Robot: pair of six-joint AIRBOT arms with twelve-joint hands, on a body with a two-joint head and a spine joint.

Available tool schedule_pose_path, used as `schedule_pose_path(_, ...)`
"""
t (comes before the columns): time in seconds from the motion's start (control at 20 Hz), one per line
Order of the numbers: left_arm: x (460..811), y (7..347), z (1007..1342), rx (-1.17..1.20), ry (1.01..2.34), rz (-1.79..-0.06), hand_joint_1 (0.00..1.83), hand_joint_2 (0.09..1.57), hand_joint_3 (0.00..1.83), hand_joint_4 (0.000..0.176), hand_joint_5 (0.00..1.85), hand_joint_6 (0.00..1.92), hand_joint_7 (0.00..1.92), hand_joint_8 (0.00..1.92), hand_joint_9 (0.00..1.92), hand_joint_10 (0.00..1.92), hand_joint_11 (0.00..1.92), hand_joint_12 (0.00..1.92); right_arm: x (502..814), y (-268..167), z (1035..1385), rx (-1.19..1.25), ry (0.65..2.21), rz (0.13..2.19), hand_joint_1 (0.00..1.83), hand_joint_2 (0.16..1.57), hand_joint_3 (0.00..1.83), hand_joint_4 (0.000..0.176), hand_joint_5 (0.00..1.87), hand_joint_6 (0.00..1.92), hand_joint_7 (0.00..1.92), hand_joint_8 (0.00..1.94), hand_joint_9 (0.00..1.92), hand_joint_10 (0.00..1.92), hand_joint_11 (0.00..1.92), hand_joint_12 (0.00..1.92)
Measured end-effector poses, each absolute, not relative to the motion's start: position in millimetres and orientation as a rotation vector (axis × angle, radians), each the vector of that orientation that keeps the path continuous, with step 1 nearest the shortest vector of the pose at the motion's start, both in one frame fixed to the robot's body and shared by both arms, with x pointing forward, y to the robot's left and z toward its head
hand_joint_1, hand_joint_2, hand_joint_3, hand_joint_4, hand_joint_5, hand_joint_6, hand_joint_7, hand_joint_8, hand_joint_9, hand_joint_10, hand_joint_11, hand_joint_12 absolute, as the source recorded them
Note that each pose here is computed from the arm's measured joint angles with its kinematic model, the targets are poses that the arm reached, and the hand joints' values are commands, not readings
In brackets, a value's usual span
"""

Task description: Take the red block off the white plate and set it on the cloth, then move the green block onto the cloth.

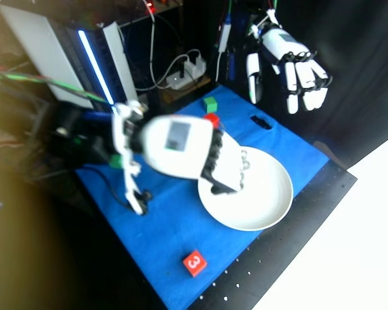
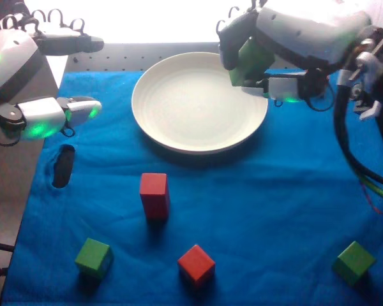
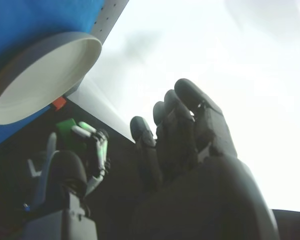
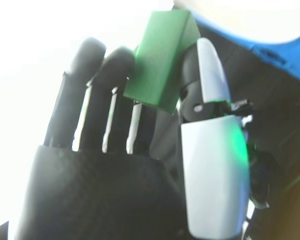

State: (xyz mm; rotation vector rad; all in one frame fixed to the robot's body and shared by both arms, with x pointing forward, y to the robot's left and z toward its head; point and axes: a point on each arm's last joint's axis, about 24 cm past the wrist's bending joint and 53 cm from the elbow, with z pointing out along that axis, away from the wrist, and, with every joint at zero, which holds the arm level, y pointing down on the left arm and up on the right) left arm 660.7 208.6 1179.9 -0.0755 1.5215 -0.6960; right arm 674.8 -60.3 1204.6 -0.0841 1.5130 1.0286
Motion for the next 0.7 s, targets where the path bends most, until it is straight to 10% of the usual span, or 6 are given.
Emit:
schedule_pose_path(0.25, 657, 215, 1182, -0.092, 1.51, -0.688, 0.74, 1.13, 0.0, 0.05, 0.51, 0.0, 0.35, 0.0, 0.33, 0.01, 0.0, 0.94, 641, -85, 1214, -0.074, 1.466, 1.038, 1.38, 1.13, 0.0, 0.0, 0.9, 0.91, 1.0, 1.04, 0.84, 1.43, 0.69, 1.72)
schedule_pose_path(0.7, 653, 214, 1184, -0.084, 1.503, -0.691, 0.65, 1.1, 0.0, 0.057, 0.5, 0.0, 0.34, 0.0, 0.31, 0.0, 0.0, 0.97, 595, -95, 1198, -0.063, 1.472, 1.074, 1.29, 1.07, 0.0, 0.0, 1.1, 0.62, 1.1, 1.07, 0.92, 1.66, 0.86, 1.92)
